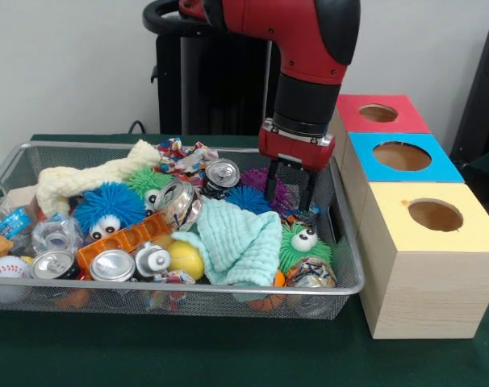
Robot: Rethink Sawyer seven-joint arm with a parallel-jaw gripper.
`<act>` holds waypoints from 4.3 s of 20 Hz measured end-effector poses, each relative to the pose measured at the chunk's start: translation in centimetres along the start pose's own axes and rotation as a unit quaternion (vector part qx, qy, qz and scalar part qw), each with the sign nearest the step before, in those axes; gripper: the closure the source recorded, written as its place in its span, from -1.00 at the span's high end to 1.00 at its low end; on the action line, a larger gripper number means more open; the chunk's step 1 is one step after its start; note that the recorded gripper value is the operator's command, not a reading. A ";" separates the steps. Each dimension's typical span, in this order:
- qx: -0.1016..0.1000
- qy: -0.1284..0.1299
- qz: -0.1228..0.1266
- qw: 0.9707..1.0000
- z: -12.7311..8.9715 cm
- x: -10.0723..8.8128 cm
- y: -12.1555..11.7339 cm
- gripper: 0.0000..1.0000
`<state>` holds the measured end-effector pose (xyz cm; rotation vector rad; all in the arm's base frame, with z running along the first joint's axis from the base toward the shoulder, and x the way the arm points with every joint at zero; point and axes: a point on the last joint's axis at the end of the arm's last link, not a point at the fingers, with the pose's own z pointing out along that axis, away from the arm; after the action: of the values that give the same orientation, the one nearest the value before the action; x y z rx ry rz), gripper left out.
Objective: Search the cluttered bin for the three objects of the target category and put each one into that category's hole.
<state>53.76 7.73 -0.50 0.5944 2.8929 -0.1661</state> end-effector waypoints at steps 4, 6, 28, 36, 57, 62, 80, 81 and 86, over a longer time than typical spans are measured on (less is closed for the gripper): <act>0.011 0.008 -0.013 1.000 0.7 1.5 0.1 1.00; 0.017 0.011 -0.014 1.000 1.0 1.9 0.0 1.00; 0.036 -0.007 0.017 0.999 -0.1 0.1 -1.5 1.00; 0.040 -0.009 0.048 0.998 -0.1 -0.5 -1.3 1.00; 0.063 -0.021 0.176 0.982 1.1 1.3 -3.6 1.00; 0.061 -0.021 0.169 0.984 0.9 1.9 -2.7 1.00; 0.053 -0.025 0.165 0.985 -0.3 2.1 -0.6 1.00; 0.053 -0.025 0.166 0.984 -0.3 2.1 -0.6 1.00; 0.046 -0.015 0.176 0.983 0.3 1.8 -0.8 1.00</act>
<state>51.83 7.68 -1.15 1.0939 2.7072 -0.2566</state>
